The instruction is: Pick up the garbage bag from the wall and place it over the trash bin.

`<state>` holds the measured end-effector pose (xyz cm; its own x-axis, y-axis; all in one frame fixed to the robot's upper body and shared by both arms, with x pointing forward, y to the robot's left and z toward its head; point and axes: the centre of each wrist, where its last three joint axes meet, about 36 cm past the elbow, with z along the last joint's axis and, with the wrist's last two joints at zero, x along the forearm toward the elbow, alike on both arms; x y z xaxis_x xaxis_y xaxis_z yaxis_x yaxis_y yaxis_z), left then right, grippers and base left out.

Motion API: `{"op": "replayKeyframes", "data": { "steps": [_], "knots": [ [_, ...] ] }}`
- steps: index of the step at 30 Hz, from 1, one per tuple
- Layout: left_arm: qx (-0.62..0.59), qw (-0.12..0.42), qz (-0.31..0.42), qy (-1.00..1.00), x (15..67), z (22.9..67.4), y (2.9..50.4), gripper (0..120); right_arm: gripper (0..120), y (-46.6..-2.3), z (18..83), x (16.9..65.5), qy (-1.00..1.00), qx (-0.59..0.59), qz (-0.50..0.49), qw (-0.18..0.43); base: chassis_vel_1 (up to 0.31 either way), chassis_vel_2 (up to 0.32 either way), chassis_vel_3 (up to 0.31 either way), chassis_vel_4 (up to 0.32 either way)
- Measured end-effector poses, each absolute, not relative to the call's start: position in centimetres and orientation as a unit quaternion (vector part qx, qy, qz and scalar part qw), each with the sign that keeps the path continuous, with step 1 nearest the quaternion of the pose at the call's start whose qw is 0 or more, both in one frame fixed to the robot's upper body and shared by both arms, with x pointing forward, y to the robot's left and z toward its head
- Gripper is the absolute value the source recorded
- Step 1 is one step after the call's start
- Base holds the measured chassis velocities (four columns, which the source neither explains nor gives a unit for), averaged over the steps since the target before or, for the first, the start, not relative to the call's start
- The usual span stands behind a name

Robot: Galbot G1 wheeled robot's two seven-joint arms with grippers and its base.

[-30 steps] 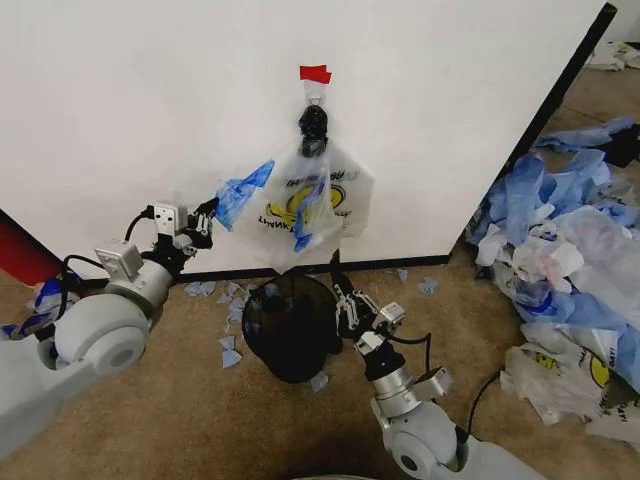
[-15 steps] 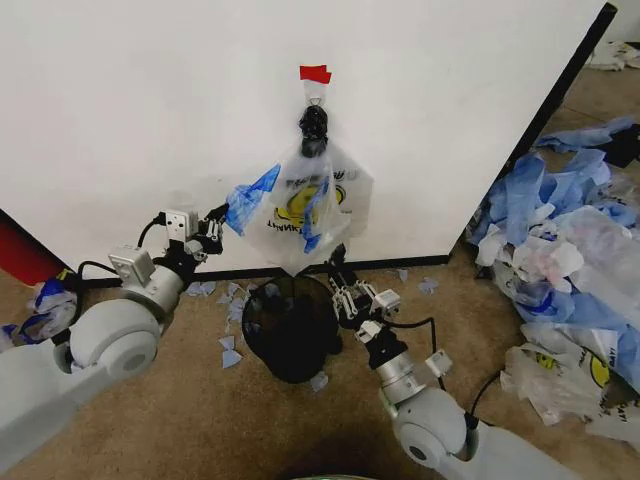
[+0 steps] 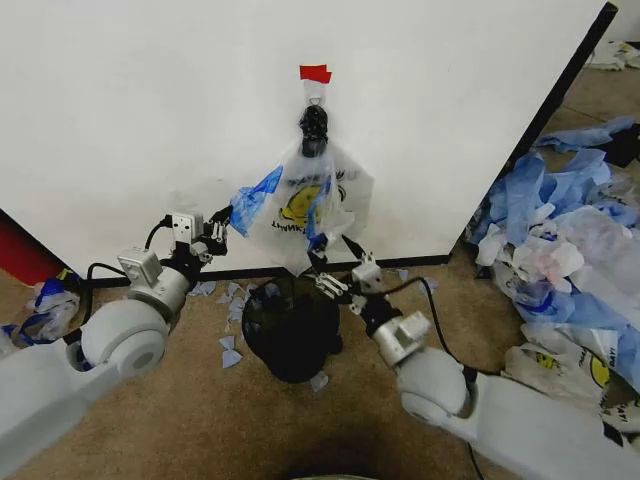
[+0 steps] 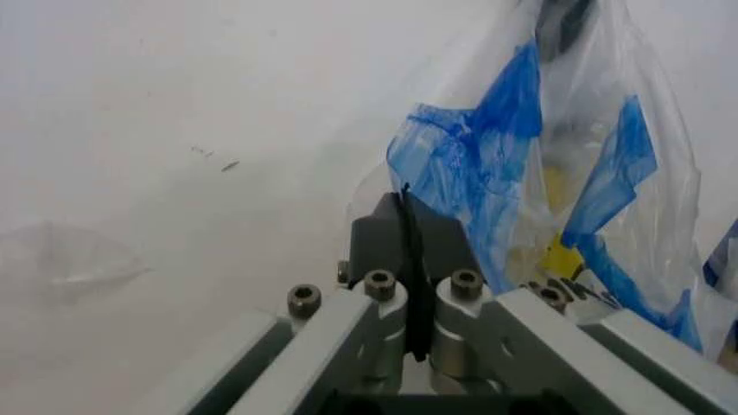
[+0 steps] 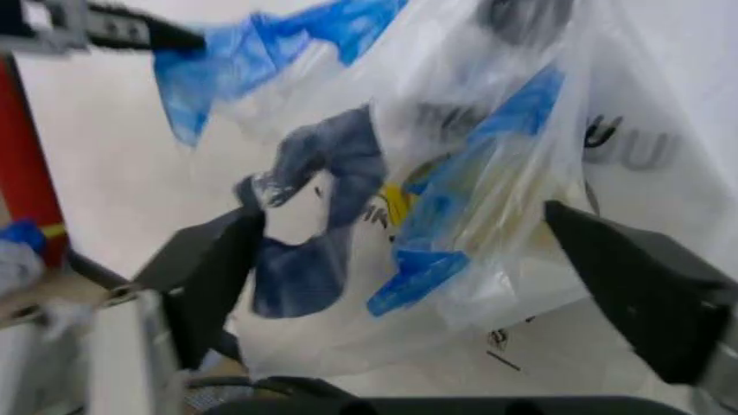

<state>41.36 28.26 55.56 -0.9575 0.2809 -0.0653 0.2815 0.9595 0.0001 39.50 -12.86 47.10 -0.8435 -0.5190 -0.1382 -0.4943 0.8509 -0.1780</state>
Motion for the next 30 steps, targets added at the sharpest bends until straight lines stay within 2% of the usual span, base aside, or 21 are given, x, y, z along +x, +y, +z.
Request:
{"op": "replayKeyframes", "data": {
  "steps": [2, 5, 10, 19, 30],
  "knots": [
    [0.141, 0.033, -0.005, 0.989, 41.4, 55.5, 28.3, 0, 98, -12.2, 47.5, 40.1, 0.959, -0.26, -0.079, 0.084, 0.0, 0.0, 0.0, 0.0],
    [0.14, 0.033, -0.007, 0.99, 41.3, 55.3, 28.3, 0, 100, -10.9, 48.5, 41.5, 0.959, -0.26, -0.082, 0.083, 0.0, 0.0, 0.0, 0.0],
    [0.14, 0.034, -0.01, 0.99, 41.4, 55.1, 28.1, 0, 100, -8.9, 49.9, 42.6, 0.956, -0.27, -0.071, 0.086, 0.0, 0.0, 0.0, 0.0],
    [0.139, 0.038, -0.015, 0.99, 41.3, 54.9, 28.2, 0, 100, -6.3, 50.3, 43.4, 0.969, -0.228, -0.09, 0.043, 0.0, 0.0, 0.0, 0.0],
    [0.14, 0.038, -0.022, 0.989, 41.0, 54.7, 28.0, 0, 100, -4.1, 50.0, 45.4, 0.975, -0.195, -0.102, 0.026, 0.0, 0.0, 0.0, 0.0]
  ]
}}
